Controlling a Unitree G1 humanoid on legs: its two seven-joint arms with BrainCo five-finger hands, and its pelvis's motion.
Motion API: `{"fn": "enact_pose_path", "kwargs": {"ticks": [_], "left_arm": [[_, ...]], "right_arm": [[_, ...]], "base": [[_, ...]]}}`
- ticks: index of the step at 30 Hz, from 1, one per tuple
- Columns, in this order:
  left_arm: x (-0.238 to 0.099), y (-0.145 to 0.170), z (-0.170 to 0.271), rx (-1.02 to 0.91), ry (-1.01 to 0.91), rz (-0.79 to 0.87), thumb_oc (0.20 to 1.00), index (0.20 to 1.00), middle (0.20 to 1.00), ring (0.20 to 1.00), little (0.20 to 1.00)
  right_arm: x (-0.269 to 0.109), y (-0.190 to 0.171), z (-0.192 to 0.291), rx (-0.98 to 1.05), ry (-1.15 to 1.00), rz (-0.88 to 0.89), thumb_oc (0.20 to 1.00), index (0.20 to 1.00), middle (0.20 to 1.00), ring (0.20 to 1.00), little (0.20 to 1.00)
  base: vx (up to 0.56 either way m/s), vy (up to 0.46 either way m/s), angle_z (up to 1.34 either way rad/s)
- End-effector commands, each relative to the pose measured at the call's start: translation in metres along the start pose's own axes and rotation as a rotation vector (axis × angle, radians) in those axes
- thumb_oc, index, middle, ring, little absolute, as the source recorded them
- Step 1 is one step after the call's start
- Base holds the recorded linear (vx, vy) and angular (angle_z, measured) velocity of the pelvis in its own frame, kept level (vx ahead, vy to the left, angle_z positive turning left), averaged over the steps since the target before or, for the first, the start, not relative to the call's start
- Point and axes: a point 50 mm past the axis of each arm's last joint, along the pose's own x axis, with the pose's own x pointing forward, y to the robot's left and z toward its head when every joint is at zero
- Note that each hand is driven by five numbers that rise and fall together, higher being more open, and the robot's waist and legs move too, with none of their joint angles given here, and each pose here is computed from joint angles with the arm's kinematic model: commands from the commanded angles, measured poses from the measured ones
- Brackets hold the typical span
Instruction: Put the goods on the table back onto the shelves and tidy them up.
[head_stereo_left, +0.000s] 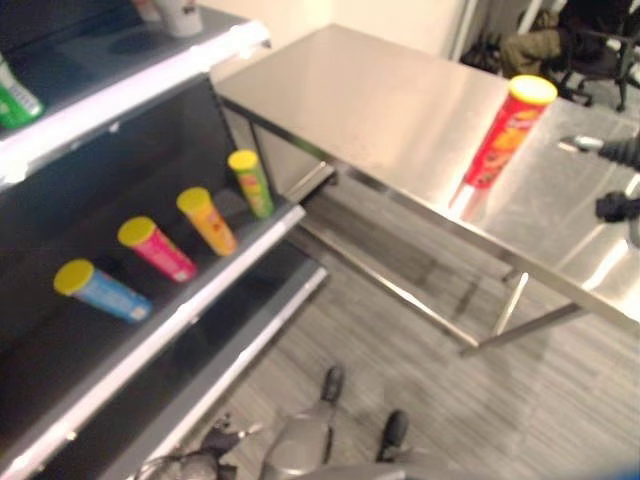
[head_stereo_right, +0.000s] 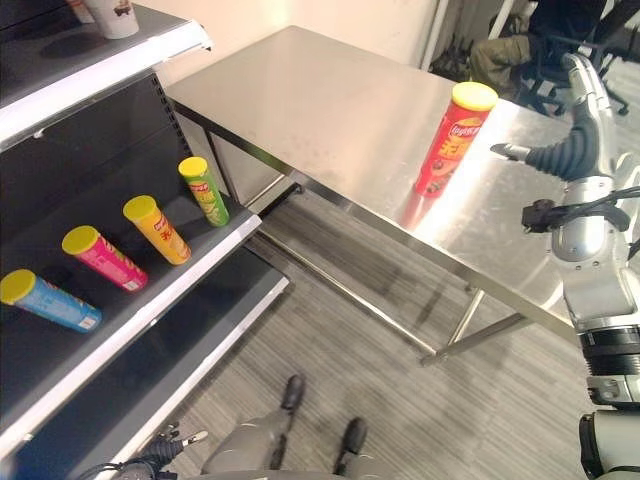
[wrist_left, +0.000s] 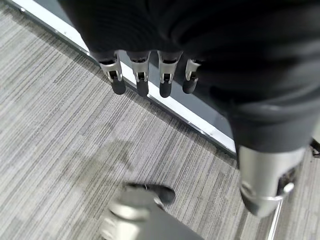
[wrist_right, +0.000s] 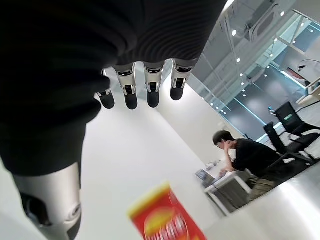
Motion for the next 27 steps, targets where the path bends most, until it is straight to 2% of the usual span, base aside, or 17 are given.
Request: {"fn": "enact_pose_path", "kwargs": {"ticks": [1, 10, 19, 22, 27], "left_arm": [[0.004, 0.023, 0.023, 0.036, -0.075, 0.057, 1.0, 1.0, 1.0, 1.0, 1.0], [0.003, 0.035, 0.03, 0.022, -0.092, 0.092, 1.0, 1.0, 1.0, 1.0, 1.0], [0.004, 0.042, 0.03, 0.043, -0.091, 0.109, 1.0, 1.0, 1.0, 1.0, 1.0], [0.003, 0.04, 0.023, 0.024, -0.076, 0.1, 1.0, 1.0, 1.0, 1.0, 1.0], [0.001, 0.039, 0.015, 0.02, -0.054, 0.082, 1.0, 1.0, 1.0, 1.0, 1.0]], "right_arm": [[0.022, -0.03, 0.023, -0.033, -0.105, -0.155, 1.0, 1.0, 1.0, 1.0, 1.0], [0.018, -0.02, 0.02, 0.032, -0.065, -0.144, 1.0, 1.0, 1.0, 1.0, 1.0], [0.007, -0.035, 0.006, 0.072, -0.025, -0.155, 1.0, 1.0, 1.0, 1.0, 1.0], [0.002, -0.028, -0.005, 0.155, 0.014, -0.024, 1.0, 1.0, 1.0, 1.0, 1.0], [0.003, -0.034, -0.005, 0.271, 0.002, 0.037, 1.0, 1.0, 1.0, 1.0, 1.0]], "base": [[0.27, 0.145, -0.45], [0.17, 0.151, -0.09], [0.16, -0.135, 0.3], [0.13, -0.155, 0.55], [0.04, -0.078, 0.12]]}}
